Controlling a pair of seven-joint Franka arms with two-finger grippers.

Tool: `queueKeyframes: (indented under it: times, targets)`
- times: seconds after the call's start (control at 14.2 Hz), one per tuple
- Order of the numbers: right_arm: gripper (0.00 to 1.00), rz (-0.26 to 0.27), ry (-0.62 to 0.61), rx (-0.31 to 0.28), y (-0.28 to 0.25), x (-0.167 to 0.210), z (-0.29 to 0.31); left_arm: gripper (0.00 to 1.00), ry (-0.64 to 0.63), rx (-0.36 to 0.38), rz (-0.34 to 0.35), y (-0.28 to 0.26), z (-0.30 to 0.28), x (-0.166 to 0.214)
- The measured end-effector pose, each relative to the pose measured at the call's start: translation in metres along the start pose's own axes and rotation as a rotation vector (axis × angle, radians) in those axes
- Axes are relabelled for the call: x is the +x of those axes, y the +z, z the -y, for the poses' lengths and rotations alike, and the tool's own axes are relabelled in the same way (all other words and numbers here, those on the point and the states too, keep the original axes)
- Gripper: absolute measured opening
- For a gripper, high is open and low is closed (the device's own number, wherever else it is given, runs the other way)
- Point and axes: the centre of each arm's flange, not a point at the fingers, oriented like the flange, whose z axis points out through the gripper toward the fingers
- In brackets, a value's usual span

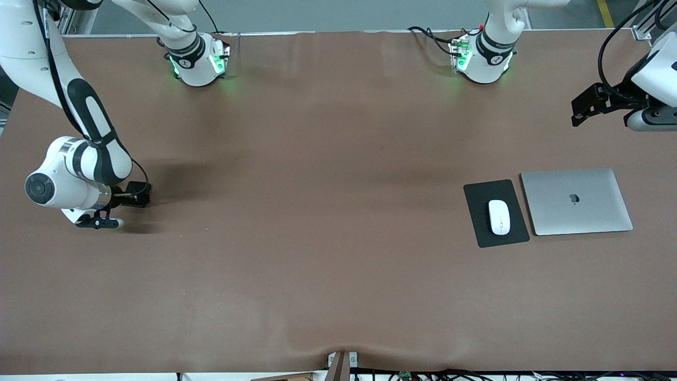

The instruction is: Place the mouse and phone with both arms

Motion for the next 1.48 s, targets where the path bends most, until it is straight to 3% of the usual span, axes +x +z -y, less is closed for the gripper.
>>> queueKeyframes:
  times: [0.14, 0.28, 0.63, 0.99, 1.27, 1.48]
  targets:
    - [1.0, 0.007, -0.004, 0.002, -0.007, 0.002, 0.002, 1.0, 0.007, 0.001, 0.001, 0.0, -0.004, 0.0]
    - [1.0, -0.025, -0.017, -0.001, -0.043, 0.013, 0.006, 1.0, 0.009, 0.002, 0.001, 0.001, -0.005, 0.0]
    - [1.0, -0.153, -0.106, -0.023, -0.238, 0.019, 0.067, 1.0, 0.012, 0.002, 0.003, 0.001, -0.007, -0.001]
    - [1.0, -0.195, -0.042, 0.013, -0.377, -0.042, 0.114, 1.0, 0.012, 0.002, 0.009, 0.005, -0.007, 0.002]
    - [1.0, -0.176, 0.015, 0.026, -0.434, -0.108, 0.132, 1.0, -0.001, 0.002, 0.01, 0.006, 0.0, 0.003]
    - [1.0, -0.196, 0.034, 0.03, -0.466, -0.128, 0.121, 1.0, -0.002, 0.002, 0.012, 0.006, 0.0, 0.002]
